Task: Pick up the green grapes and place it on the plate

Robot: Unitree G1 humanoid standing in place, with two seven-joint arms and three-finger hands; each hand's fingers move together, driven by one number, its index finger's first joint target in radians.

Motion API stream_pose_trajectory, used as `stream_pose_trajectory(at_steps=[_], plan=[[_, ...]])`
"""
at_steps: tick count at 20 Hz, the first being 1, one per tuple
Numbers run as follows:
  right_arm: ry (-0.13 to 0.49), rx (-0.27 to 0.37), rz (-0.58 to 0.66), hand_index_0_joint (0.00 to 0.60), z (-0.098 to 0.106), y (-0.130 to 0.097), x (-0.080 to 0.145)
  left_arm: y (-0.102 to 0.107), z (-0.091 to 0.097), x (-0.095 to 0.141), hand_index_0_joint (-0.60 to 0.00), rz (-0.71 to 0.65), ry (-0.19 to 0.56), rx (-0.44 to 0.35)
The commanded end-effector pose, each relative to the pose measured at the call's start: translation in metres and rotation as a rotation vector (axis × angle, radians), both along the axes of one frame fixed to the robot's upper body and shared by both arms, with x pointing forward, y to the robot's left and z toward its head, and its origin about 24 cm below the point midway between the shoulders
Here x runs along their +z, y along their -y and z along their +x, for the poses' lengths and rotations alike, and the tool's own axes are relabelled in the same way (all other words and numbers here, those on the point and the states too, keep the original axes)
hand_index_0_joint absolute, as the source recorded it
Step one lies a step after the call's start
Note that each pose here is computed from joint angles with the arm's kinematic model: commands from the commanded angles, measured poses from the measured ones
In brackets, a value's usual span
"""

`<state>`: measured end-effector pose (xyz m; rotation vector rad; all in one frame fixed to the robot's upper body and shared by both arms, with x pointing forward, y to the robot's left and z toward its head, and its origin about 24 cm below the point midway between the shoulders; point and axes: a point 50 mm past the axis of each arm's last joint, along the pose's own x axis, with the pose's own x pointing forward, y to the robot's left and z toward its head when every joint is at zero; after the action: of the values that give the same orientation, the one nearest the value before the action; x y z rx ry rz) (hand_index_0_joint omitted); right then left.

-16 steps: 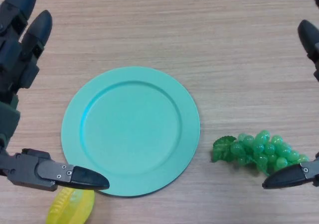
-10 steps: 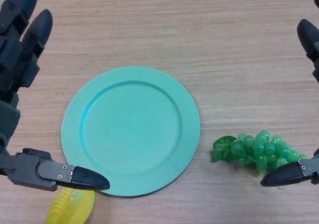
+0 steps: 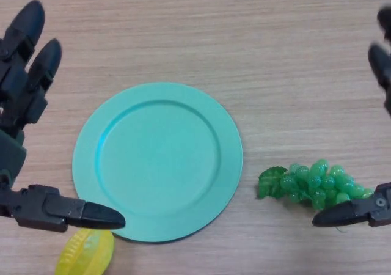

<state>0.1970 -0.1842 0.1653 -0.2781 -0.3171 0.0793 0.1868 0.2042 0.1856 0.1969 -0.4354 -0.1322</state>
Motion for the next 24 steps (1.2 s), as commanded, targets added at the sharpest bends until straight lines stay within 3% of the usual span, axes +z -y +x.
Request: stream_pose_trajectory(at_steps=[1, 7, 14, 16, 17, 18, 19, 24], plan=[[0.214, -0.006, -0.064, 0.0, -0.004, 0.002, 0.014, 0.002, -0.009, 0.02, 0.0, 0.077, 0.21, 0.009], [0.117, -0.098, -0.191, 0.0, 0.034, 0.02, -0.035, 0.006, -0.008, 0.024, 0.0, 0.075, 0.175, 0.002], [-0.001, -0.107, -0.411, 0.0, 0.059, 0.026, -0.075, 0.001, -0.005, 0.025, 0.0, 0.058, 0.158, 0.015], [-0.013, -0.109, -0.421, 0.2, 0.062, 0.026, -0.079, 0.0, -0.005, 0.025, 0.0, 0.057, 0.16, 0.021], [-0.019, -0.112, -0.433, 0.35, 0.064, 0.025, -0.082, -0.001, -0.005, 0.025, 0.0, 0.053, 0.162, 0.027], [-0.027, -0.114, -0.464, 0.45, 0.066, 0.025, -0.087, -0.002, -0.004, 0.024, 0.0, 0.05, 0.163, 0.034], [-0.056, -0.095, -0.631, 0.591, 0.07, 0.023, -0.101, -0.004, -0.004, 0.022, 0.0, 0.041, 0.167, 0.049], [-0.11, -0.018, -0.705, 0.6, 0.072, 0.016, -0.105, -0.009, -0.003, 0.021, 0.0, 0.026, 0.164, 0.07]])
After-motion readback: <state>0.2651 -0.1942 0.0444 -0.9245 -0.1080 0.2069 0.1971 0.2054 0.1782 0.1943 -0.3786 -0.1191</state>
